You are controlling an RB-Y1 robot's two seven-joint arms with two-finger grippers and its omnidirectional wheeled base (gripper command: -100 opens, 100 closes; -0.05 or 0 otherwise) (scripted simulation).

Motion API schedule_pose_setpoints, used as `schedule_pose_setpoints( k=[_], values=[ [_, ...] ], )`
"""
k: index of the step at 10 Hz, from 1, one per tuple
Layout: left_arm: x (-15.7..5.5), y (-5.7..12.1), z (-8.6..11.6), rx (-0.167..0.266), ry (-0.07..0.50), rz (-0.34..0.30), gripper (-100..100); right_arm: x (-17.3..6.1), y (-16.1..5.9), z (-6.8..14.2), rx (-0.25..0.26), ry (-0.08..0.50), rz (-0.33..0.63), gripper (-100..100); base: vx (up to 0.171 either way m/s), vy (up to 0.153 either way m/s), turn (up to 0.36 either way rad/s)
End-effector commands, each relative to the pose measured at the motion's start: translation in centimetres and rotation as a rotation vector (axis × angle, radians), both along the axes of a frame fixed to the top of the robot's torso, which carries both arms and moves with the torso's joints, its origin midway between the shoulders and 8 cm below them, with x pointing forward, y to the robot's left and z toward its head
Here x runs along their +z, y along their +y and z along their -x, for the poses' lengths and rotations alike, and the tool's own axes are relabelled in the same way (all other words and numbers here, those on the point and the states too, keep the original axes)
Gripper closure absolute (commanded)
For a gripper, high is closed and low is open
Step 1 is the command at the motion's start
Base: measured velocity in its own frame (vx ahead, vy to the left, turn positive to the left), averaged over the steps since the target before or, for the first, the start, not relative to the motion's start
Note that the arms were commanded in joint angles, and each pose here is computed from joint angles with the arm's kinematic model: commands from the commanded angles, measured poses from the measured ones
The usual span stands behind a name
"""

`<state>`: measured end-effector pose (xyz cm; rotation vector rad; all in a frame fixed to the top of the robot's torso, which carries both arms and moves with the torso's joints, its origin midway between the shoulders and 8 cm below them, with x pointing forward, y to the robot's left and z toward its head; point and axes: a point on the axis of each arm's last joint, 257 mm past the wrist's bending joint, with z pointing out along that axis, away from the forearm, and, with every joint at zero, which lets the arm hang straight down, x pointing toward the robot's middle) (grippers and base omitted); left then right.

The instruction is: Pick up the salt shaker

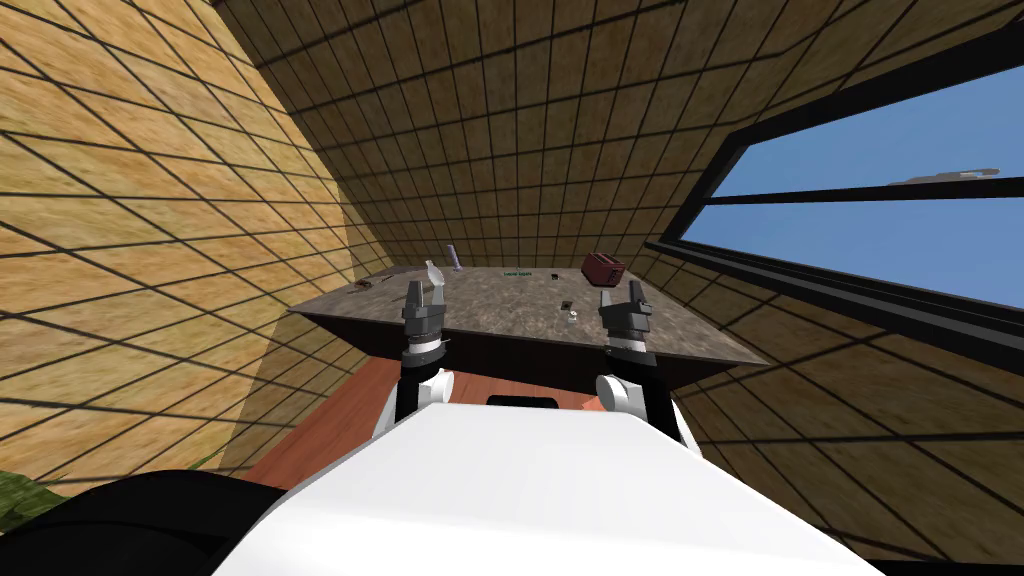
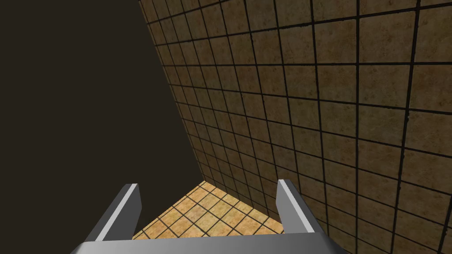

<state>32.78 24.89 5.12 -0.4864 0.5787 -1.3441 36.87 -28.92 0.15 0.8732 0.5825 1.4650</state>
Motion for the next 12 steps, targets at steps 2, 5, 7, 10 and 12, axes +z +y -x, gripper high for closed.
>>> schedule_pose_setpoints(
  k=[2,5,7,10,12],
  values=[
    [0.0,0.0,0.0,0.000,0.000,0.000,0,-1.4,0.1,-0.4,0.011,0.056,0.073,-100,0.003,0.015,0.064],
    [0.0,0.0,0.0,0.000,0.000,0.000,0,-3.8,-0.2,-0.8,0.009,0.142,0.157,-100,0.004,0.023,0.074],
    [0.0,0.0,0.0,0.000,0.000,0.000,0,-5.8,-0.7,-1.0,0.001,0.212,0.218,-100,0.007,0.027,0.101],
    [0.0,0.0,0.0,0.000,0.000,0.000,0,-9.2,-1.9,-1.0,-0.018,0.333,0.318,-100,0.011,0.037,0.119],
    [0.0,0.0,0.0,0.000,0.000,0.000,0,-11.7,-3.1,-0.7,-0.033,0.420,0.390,-100,0.014,0.038,0.143]
  ],
)
